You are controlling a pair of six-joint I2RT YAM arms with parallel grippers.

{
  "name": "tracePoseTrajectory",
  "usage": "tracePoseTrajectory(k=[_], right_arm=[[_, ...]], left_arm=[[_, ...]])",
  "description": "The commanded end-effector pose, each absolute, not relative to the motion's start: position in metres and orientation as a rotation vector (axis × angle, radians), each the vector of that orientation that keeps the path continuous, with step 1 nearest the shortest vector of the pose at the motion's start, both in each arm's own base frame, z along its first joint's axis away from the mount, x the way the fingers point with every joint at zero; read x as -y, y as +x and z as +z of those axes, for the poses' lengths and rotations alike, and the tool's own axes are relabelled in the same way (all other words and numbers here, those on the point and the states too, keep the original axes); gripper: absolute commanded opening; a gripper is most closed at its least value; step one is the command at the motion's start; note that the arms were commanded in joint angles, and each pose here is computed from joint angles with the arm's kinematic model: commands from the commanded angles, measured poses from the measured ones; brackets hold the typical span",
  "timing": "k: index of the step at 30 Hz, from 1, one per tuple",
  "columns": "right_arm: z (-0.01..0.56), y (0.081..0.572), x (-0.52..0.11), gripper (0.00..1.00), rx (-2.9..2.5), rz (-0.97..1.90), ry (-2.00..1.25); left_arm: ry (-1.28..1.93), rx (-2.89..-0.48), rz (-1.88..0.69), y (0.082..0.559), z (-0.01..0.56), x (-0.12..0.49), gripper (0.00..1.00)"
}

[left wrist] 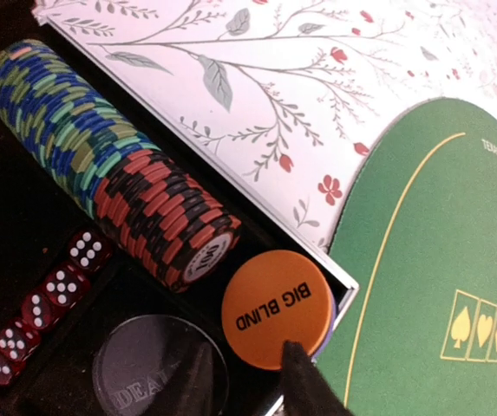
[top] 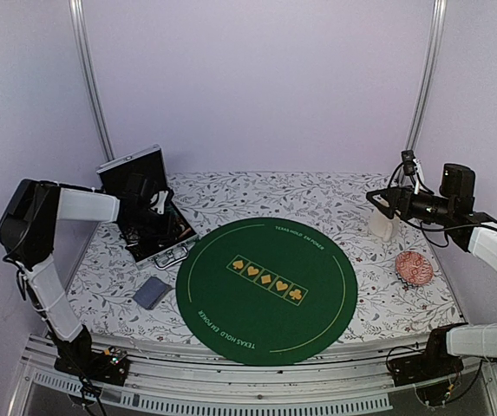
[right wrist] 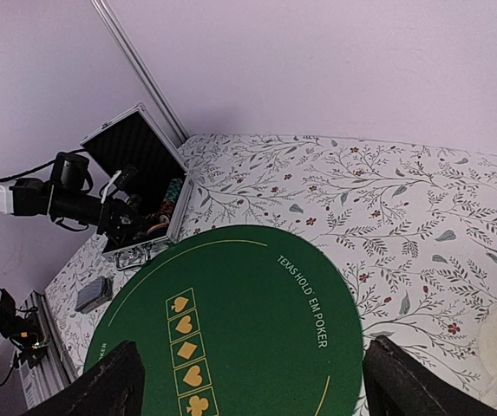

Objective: Distribute texas hold em gaming equipment
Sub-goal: Pick up the dealer button from the chip case.

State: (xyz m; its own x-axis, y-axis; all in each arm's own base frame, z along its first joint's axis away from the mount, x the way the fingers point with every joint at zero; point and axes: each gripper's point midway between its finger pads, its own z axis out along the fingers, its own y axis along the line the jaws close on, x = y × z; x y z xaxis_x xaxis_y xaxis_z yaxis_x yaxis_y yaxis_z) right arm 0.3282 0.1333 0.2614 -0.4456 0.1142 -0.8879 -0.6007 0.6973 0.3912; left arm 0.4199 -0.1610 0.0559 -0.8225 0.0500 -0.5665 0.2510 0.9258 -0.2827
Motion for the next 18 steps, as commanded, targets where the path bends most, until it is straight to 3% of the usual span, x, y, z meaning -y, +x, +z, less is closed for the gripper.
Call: tracePoseTrajectory(k=[1,3,6,10,18], right_arm=[[0.265,0.325,-0.135,0.89,-1.838,0.85,-0.408],[0.266,0.325,-0.136,0.89,-1.837,0.85,-0.409],[0.267,0.325,-0.136,0.89,-1.834,0.854,-0.412],[0.268,0.325,-0.136,0.89,-1.832,0.855,-0.413],[0.266,0.324,-0.135,0.89,-1.839,0.853,-0.409]], left_arm=[[0.224,-2.506,-0.411,0.426,0.053,0.16,0.2],[0.2,-2.525,-0.351,0.427,0.049,0.152,0.12],[0.188,-2.549,-0.262,0.427,0.043,0.141,0.12],[0.221,-2.545,-0.225,0.428,0.05,0.139,0.19],[0.148,-2.69,-0.18,0.425,0.033,0.124,0.43]])
